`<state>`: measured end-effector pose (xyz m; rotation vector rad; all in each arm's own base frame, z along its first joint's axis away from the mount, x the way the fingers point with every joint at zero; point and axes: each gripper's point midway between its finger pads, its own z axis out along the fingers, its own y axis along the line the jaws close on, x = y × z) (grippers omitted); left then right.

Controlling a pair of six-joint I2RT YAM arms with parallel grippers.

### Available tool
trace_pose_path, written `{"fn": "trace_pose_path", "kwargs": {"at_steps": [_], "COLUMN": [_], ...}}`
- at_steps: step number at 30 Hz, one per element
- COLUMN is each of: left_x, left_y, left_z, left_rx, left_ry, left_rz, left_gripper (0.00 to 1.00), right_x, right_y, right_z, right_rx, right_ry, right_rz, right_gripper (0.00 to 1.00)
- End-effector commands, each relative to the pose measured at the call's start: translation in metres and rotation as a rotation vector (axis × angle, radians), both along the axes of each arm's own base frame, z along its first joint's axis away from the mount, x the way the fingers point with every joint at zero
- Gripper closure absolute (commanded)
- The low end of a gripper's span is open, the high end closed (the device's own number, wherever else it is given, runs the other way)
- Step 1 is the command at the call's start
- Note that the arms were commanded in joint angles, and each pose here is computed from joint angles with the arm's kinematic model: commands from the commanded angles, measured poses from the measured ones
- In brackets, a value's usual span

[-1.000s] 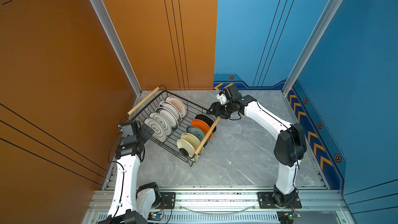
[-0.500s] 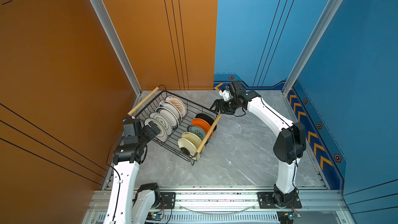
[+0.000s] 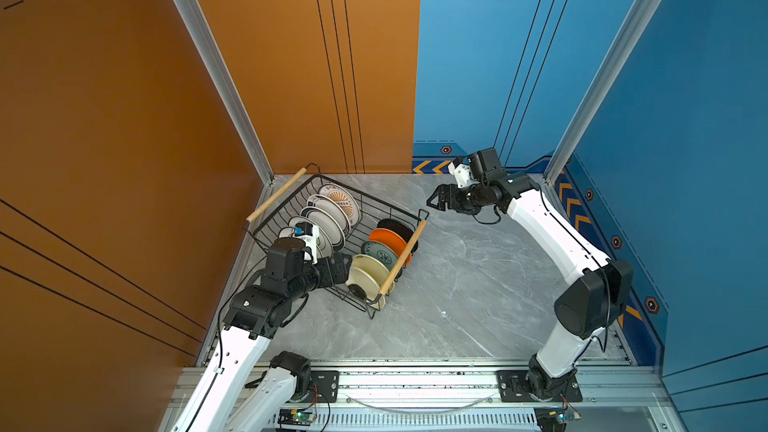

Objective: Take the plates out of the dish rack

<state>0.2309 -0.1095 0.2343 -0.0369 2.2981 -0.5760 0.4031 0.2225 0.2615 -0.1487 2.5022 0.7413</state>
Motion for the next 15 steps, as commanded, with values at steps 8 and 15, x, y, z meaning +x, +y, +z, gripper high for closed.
{"fn": "trace_pose_path", "kwargs": {"at_steps": [8,15], "left_x": [-0.016,-0.015], "left_y": [-0.066,-0.084], "left_z": [-0.012,-0.015], "left_rx": [0.131,0.157], "left_ry": [-0.007,-0.005], "left_rz": [-0.277,-0.323], "left_gripper": [0.10,0.12], "right_x": [-0.026,-0.037], "right_y": [-0.033,-0.062], "right_z": [0.011,0.001], "right_rx": [-0.010,0.014], "right_ry": [-0.019,-0.003], "right_rz": [-0.052,-0.106], "right_gripper": [0.16,0.16]}}
